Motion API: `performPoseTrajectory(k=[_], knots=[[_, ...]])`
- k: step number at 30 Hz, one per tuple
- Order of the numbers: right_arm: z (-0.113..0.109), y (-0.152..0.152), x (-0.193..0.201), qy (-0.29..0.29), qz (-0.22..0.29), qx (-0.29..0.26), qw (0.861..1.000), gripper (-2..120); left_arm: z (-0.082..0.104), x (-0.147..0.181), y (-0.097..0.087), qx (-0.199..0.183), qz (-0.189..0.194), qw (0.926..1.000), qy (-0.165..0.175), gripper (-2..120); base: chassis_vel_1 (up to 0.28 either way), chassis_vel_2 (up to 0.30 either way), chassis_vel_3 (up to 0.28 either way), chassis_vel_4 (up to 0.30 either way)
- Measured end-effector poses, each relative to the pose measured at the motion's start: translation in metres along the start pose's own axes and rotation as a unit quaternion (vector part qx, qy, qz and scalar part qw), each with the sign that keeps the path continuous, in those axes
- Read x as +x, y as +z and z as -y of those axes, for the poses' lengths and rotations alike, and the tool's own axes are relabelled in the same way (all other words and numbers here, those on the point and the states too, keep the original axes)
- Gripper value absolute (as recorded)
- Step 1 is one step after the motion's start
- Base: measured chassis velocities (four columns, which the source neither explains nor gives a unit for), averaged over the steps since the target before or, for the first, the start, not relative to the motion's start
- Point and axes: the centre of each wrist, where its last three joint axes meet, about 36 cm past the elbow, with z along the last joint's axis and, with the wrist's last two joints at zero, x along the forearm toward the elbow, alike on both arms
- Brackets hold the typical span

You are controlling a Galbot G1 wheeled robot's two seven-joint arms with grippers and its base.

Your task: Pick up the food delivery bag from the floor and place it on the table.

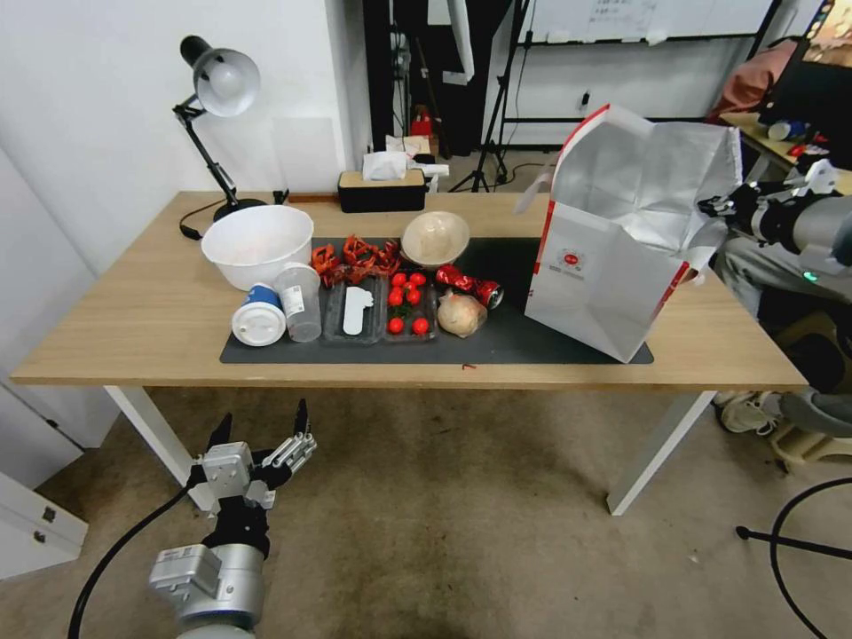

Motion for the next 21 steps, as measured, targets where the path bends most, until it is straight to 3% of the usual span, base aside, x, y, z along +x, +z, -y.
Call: performPoseTrajectory(k=[7, 10, 12, 13, 21], knots=[[-0.0008, 0.0011, -0.0049, -0.008, 0.001, 0.005, 1.000, 4, 0.0001, 0.0000, 0.0001, 0.000, 0.000, 1.0000, -0.001, 100, 0.000, 0.000, 0.000, 0.000], [-0.0017, 0.0017, -0.0060, -0.011, 0.003, 0.010, 1.000, 18, 0.0005, 0.0000, 0.0003, 0.001, 0.000, 1.0000, -0.002, 100, 0.000, 0.000, 0.000, 0.000], [-0.0019, 0.0018, -0.0062, -0.011, 0.004, 0.010, 1.000, 21, 0.0006, 0.0000, 0.0004, 0.001, 0.000, 1.0000, -0.002, 100, 0.000, 0.000, 0.000, 0.000], [-0.0024, 0.0017, -0.0067, -0.010, 0.006, 0.012, 1.000, 28, 0.0008, 0.0001, 0.0006, 0.001, 0.000, 1.0000, -0.002, 100, 0.000, 0.000, 0.000, 0.000], [-0.0075, -0.0007, -0.0063, -0.006, 0.011, 0.019, 1.000, 53, 0.0020, 0.0009, 0.0019, 0.001, -0.002, 1.0000, -0.002, 100, 0.000, 0.000, 0.000, 0.000]])
